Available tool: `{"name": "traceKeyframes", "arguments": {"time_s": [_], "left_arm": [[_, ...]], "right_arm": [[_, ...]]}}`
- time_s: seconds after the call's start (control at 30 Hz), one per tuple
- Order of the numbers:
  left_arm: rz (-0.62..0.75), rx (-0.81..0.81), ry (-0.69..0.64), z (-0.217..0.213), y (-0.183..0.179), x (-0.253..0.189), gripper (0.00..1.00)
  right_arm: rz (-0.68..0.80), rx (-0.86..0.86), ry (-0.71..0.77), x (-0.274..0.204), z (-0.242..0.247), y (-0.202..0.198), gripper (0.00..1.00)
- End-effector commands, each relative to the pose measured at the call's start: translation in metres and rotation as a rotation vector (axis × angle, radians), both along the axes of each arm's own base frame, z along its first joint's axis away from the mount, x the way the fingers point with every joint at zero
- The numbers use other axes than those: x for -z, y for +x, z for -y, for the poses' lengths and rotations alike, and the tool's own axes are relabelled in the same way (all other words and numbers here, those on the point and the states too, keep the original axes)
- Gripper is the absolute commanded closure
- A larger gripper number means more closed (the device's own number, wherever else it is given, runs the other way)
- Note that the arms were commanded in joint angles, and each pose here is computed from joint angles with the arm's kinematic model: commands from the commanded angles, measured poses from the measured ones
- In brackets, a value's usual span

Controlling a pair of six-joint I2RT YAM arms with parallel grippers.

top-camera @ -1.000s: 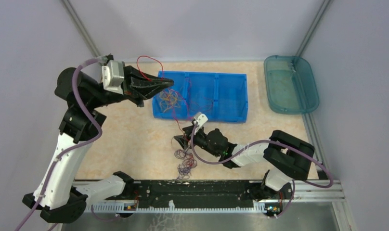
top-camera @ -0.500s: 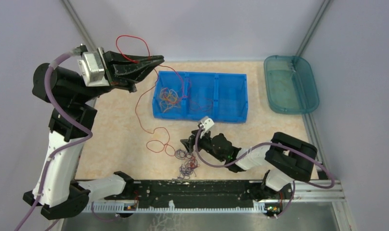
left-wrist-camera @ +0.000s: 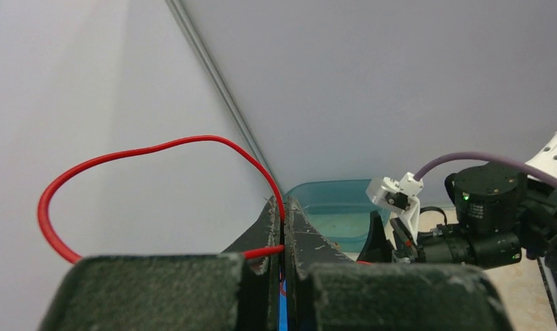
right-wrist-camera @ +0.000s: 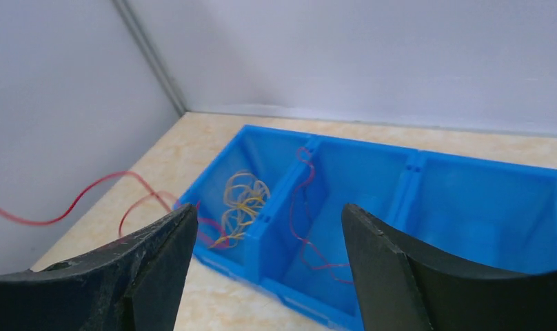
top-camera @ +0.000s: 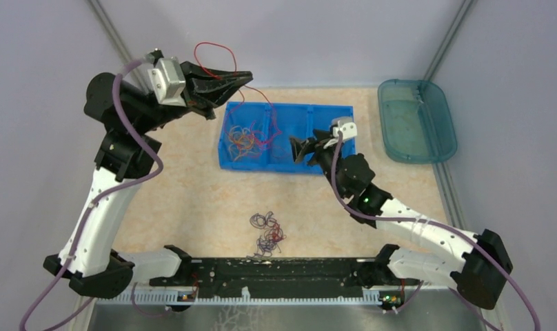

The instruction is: Untangle the cables

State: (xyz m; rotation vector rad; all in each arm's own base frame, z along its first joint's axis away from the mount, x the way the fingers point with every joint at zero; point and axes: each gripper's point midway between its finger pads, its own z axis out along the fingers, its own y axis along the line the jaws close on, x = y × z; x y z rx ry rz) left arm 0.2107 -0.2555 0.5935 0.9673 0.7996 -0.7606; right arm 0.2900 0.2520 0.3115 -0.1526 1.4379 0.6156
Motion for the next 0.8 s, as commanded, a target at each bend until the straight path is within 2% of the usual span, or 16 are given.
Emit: {"name": "traceKeyframes", "arguments": {"time_s": [0.0,0.33,0.77], "left_arm": [[0.028,-0.010,-0.008,0.010,0.018,0.000,1.00],[0.010,-0.019,0.009,0.044,0.067,0.013,1.00],[-0.012,-0.075,0.040,0.076,0.129,0.047,1.00]], "right_arm": [[-0.054,0.174,-0.116,0.005,0.041,0.014,0.24],[-0.087,0.355,-0.100,0.028,0.090,0.013,0.25],[-0.112,0.427,-0.088,0.048,0.116,0.016,0.26]]}}
